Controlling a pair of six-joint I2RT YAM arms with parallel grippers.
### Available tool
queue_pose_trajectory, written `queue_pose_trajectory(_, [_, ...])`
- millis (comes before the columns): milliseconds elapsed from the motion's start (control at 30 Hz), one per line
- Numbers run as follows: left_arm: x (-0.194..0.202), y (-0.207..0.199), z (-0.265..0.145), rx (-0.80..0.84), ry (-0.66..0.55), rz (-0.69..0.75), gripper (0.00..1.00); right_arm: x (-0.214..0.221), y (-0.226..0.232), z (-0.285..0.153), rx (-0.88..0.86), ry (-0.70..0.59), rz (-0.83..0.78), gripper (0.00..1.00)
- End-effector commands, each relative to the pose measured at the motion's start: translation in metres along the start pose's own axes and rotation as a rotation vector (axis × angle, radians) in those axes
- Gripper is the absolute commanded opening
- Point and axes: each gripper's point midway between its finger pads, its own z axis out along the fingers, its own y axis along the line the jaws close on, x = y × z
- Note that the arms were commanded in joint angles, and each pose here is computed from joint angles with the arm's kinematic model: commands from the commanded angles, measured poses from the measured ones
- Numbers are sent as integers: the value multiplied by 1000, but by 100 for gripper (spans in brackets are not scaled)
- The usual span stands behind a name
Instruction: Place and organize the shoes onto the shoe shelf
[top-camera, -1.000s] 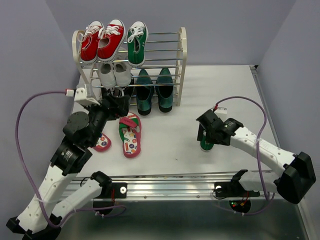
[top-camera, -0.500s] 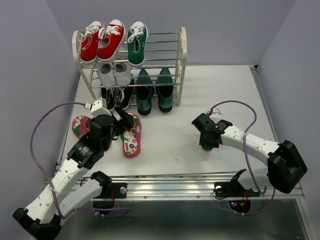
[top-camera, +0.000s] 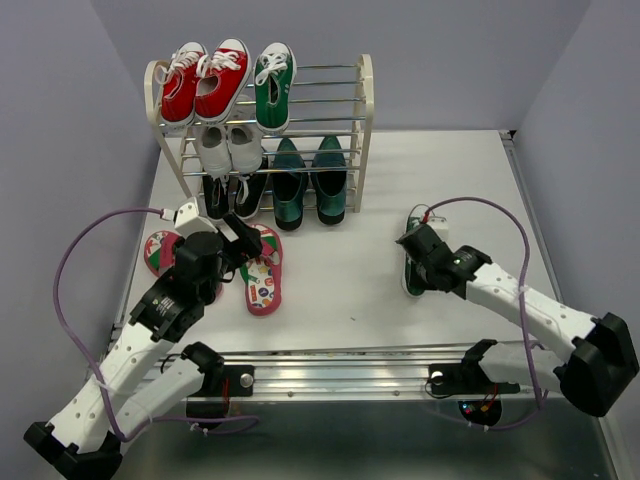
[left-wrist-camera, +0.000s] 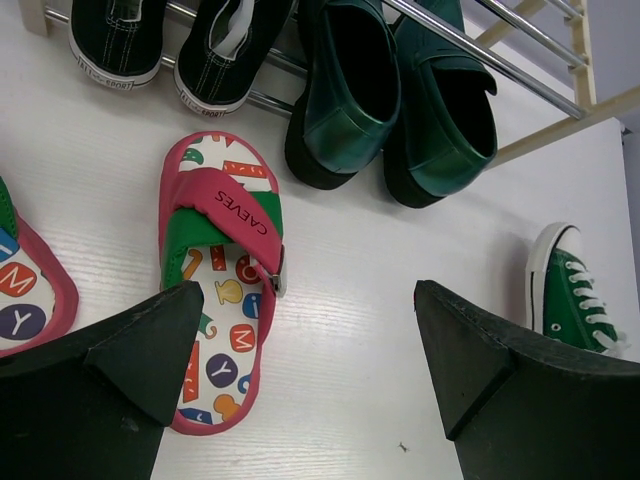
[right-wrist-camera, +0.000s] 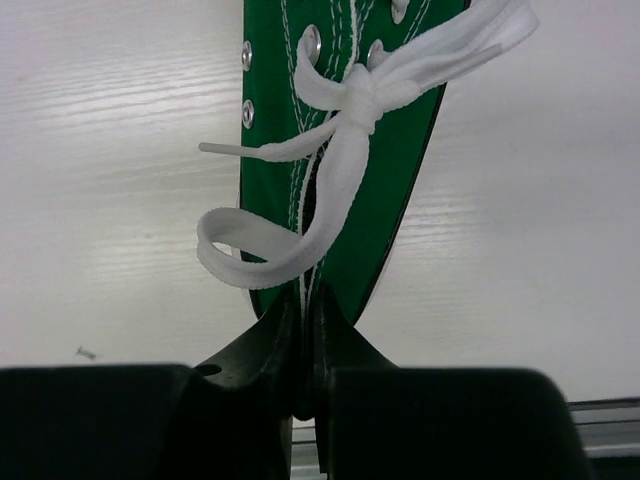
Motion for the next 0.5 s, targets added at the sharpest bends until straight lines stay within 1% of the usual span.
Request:
queue_pose_trajectory(0, [-14, -4, -1, 7, -55, 6, 99, -76, 35, -63, -266, -247, -90, 1])
queue_pose_trajectory(33, [-14, -4, 0, 4, -57, 6, 99, -77, 40, -72, -309, -242, -119, 1])
queue_pose_trajectory(67, [-14, -4, 1, 4, -57, 9, 99, -79, 52, -91, -404, -237, -158, 1])
queue_pose_trajectory(167, [-14, -5, 2, 8, -59, 15, 99, -73, 73, -120, -587, -209, -256, 1])
queue_pose_trajectory(200, [-15, -4, 2, 2, -64, 19, 99, -67, 87, -142, -715, -190, -290, 1])
queue_pose_trajectory(267, [-15, 0, 3, -14, -69, 25, 99, -65, 96, -161, -818, -192, -343, 1])
queue_pose_trajectory(300, [-16, 0, 2, -17, -73, 24, 99, -56, 104, -177, -918, -166, -386, 1])
queue_pose_trajectory(467, [-15, 2, 2, -15, -80, 23, 99, -60, 118, -231, -1138, -213, -510, 1])
